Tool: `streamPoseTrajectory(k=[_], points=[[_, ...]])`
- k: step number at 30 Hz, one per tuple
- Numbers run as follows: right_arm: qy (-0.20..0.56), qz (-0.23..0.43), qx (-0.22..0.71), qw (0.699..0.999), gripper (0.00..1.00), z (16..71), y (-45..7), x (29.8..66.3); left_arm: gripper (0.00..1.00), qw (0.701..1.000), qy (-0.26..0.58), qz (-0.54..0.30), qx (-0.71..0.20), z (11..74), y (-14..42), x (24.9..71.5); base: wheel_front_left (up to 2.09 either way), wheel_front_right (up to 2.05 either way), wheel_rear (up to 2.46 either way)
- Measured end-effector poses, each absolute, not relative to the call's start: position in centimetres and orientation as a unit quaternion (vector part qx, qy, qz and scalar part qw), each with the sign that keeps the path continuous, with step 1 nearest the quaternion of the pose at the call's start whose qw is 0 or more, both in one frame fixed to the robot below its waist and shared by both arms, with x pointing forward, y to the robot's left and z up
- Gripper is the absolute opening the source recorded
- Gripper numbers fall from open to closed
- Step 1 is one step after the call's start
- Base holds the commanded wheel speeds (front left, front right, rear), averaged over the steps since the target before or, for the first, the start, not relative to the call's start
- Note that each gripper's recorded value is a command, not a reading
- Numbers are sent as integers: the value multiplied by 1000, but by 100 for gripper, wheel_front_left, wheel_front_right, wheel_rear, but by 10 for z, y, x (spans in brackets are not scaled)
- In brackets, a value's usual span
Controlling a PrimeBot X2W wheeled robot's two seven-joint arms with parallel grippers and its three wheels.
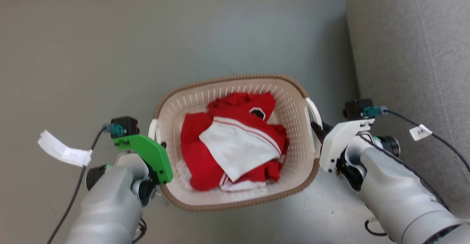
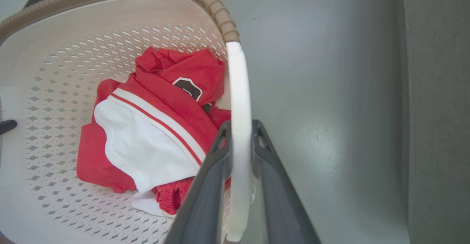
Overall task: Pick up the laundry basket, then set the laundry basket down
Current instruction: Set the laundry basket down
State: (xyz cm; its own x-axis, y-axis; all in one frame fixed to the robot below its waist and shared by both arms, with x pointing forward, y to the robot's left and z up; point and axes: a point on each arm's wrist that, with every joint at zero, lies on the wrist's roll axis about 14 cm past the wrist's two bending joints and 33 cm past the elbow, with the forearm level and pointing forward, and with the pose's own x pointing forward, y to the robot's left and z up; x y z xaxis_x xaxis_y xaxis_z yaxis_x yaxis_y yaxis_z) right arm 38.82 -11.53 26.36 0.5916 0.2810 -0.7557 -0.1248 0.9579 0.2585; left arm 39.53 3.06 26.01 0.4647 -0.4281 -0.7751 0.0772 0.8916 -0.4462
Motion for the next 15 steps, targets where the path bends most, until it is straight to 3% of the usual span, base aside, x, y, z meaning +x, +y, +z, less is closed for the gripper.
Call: streamPoseTrajectory(k=[15], points=[[450, 109, 98, 881, 0, 216, -115, 421, 0, 840, 495, -150, -162, 214, 32, 436, 0, 0, 0]])
